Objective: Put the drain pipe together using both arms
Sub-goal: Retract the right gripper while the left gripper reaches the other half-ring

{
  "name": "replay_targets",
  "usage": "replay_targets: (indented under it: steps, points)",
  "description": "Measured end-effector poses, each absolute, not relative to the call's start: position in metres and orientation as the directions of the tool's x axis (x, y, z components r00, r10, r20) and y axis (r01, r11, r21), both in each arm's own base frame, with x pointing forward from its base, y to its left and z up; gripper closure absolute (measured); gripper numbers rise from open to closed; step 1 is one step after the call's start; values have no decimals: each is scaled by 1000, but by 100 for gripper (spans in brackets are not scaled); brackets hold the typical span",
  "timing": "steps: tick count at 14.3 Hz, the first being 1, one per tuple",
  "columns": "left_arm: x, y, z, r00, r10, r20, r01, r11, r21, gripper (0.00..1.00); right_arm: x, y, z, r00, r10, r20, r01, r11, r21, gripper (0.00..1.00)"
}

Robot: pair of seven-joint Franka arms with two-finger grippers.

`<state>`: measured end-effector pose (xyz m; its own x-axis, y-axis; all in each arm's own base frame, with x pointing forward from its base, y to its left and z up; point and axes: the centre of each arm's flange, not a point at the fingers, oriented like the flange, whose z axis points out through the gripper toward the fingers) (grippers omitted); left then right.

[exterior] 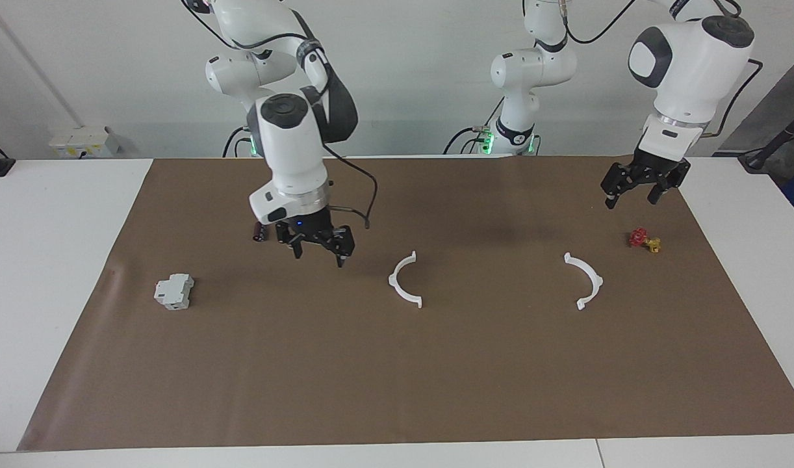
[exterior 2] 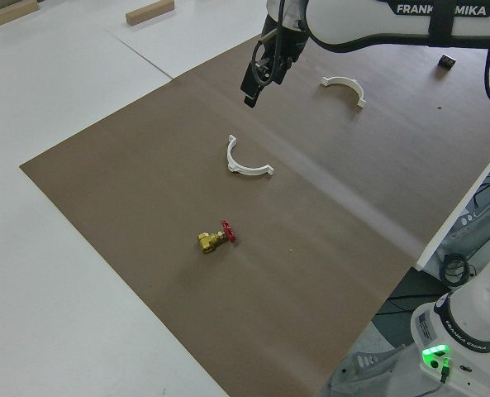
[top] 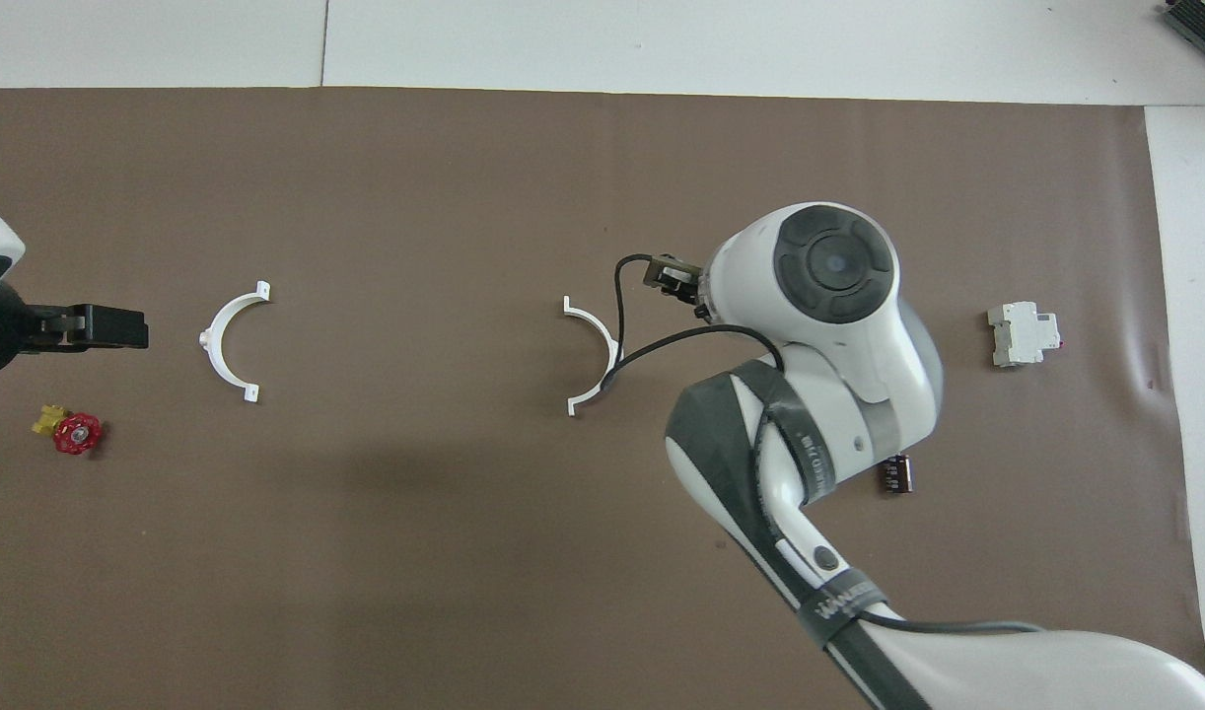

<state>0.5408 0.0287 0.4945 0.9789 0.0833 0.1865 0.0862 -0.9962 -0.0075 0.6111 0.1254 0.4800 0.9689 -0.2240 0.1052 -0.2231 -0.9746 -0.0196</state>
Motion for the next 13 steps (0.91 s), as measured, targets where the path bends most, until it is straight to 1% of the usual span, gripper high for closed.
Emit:
replay_targets:
  steps: [2, 4, 6, 8, 10, 13]
  points:
    - [551, 30, 456, 970, 157, 185, 158, -987, 11, 0, 606, 80, 492, 974, -219, 63, -219, -976, 0, 0]
    - [559, 28, 426, 962, 221, 159, 220, -975, 24, 0, 597, 57, 499, 973, -231, 9, -231, -973, 16, 0]
    - [561, 26, 411, 934, 330, 141, 327, -944, 40, 0, 589, 45, 501, 974, -224, -34, -223, -974, 27, 0]
    - [560, 23, 404, 881, 444, 162, 438, -896, 71, 0, 587, 23, 504, 979, -198, -45, -197, -980, 26, 0]
    - [551, 12, 378, 866, 470, 171, 463, -882, 86, 0, 583, -10, 509, 983, -176, -57, -175, -984, 22, 0]
    - [538, 5, 345, 879, 450, 157, 443, -893, 79, 0, 572, -49, 528, 987, -155, -48, -155, -988, 12, 0]
